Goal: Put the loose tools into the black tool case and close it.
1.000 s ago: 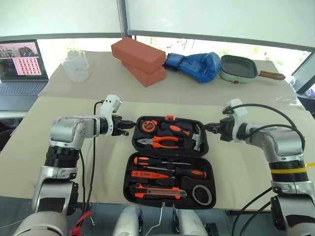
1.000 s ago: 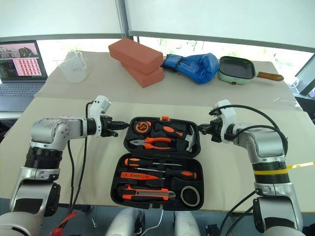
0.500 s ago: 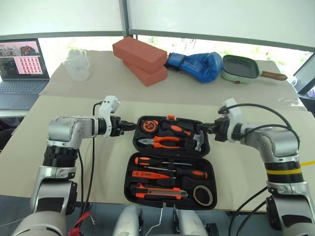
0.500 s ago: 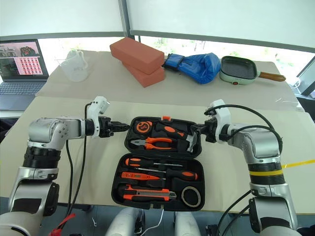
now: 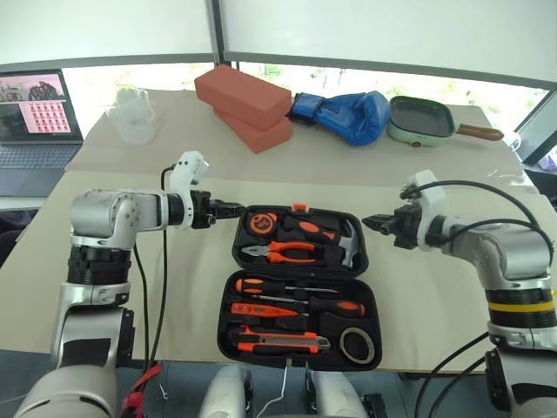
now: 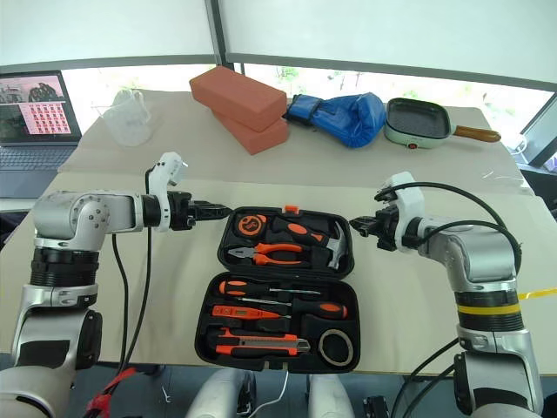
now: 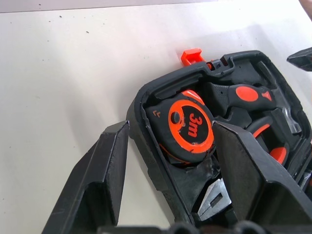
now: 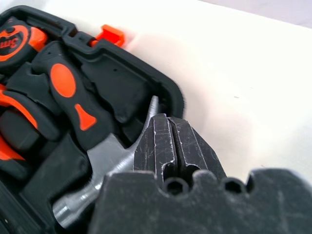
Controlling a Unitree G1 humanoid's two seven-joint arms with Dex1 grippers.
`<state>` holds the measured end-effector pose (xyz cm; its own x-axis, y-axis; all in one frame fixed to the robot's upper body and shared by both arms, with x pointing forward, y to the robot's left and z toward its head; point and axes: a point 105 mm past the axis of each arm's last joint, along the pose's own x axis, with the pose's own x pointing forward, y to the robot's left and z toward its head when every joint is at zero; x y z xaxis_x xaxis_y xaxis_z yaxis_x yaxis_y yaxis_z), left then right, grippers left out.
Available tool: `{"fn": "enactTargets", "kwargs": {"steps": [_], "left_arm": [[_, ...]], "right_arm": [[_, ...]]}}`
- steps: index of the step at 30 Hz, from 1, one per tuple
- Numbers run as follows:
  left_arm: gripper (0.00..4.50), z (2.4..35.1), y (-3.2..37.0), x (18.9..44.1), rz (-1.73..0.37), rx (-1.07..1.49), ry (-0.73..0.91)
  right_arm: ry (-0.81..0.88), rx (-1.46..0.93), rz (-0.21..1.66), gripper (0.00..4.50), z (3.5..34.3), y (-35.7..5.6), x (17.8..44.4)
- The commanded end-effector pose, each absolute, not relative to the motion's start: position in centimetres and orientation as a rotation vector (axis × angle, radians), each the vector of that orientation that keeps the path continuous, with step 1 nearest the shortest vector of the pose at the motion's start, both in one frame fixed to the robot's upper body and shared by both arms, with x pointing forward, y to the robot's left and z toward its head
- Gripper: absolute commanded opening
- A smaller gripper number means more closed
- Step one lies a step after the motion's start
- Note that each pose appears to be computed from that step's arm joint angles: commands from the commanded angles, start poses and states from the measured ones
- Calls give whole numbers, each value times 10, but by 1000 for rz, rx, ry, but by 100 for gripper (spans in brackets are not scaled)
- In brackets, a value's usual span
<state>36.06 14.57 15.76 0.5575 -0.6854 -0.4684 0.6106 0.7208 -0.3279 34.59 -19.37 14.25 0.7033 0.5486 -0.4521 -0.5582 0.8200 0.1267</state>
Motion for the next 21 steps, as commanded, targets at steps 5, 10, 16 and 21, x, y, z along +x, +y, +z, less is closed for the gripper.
{"fn": "enactTargets", "kwargs": {"steps": [5, 10, 16, 21], "left_arm": [[295, 153, 139, 359, -779, -87, 592], [295, 152, 140, 358, -779, -80, 594], [295, 135, 136, 357, -763, -41, 628], [174, 130, 132, 359, -758, -51, 628]], "right_arm": [[452, -26, 631, 122, 154, -194, 340], [459, -21, 632, 289, 151, -192, 340], [489, -30, 621, 289, 136, -190, 345], [500, -29, 624, 142, 130, -187, 350]]}}
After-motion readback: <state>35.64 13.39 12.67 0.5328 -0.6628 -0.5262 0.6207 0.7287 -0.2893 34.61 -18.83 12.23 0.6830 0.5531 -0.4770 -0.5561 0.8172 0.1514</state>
